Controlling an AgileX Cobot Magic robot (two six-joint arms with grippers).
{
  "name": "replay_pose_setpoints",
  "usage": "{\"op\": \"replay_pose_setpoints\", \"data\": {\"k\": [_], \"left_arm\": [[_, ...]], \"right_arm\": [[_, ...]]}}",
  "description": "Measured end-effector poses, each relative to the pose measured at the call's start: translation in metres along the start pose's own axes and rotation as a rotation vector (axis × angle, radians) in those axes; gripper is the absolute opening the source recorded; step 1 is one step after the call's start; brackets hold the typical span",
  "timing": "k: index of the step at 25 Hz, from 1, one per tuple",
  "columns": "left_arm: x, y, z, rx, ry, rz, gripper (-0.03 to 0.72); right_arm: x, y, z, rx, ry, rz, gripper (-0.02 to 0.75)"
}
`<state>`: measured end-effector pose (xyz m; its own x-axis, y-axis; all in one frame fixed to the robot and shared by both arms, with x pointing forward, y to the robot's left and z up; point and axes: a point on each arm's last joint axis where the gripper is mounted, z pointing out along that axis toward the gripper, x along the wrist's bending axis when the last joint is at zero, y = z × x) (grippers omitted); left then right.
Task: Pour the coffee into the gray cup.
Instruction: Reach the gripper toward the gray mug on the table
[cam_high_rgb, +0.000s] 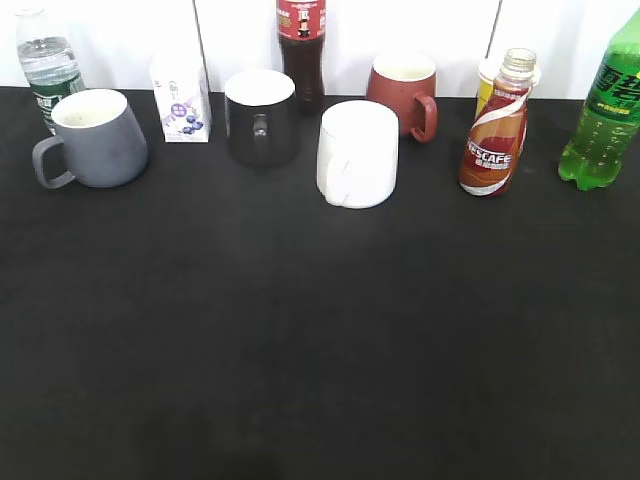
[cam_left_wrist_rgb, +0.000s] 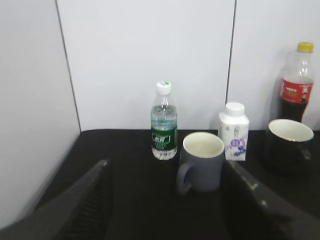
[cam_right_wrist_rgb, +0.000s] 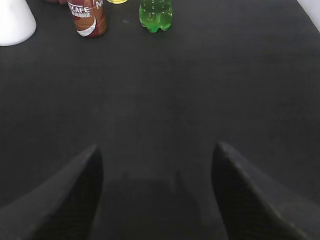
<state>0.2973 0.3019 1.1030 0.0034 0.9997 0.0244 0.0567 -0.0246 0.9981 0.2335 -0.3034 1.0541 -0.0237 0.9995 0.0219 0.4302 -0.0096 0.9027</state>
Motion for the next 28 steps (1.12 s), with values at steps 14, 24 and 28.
{"op": "replay_pose_setpoints", "data": {"k": [14,24,28], "left_arm": [[-0.011,-0.110,0.221,0.187,-0.057,-0.001,0.498],[-0.015,-0.184,0.259,0.248,-0.081,-0.008,0.490],[-0.015,-0.189,0.283,0.233,-0.072,-0.012,0.393]], "right_arm": [[0.000,0.000,0.000,0.000,0.000,0.000,0.531],[0.000,0.000,0.000,0.001,0.000,0.000,0.531],[0.000,0.000,0.000,0.000,0.000,0.001,0.531]]}}
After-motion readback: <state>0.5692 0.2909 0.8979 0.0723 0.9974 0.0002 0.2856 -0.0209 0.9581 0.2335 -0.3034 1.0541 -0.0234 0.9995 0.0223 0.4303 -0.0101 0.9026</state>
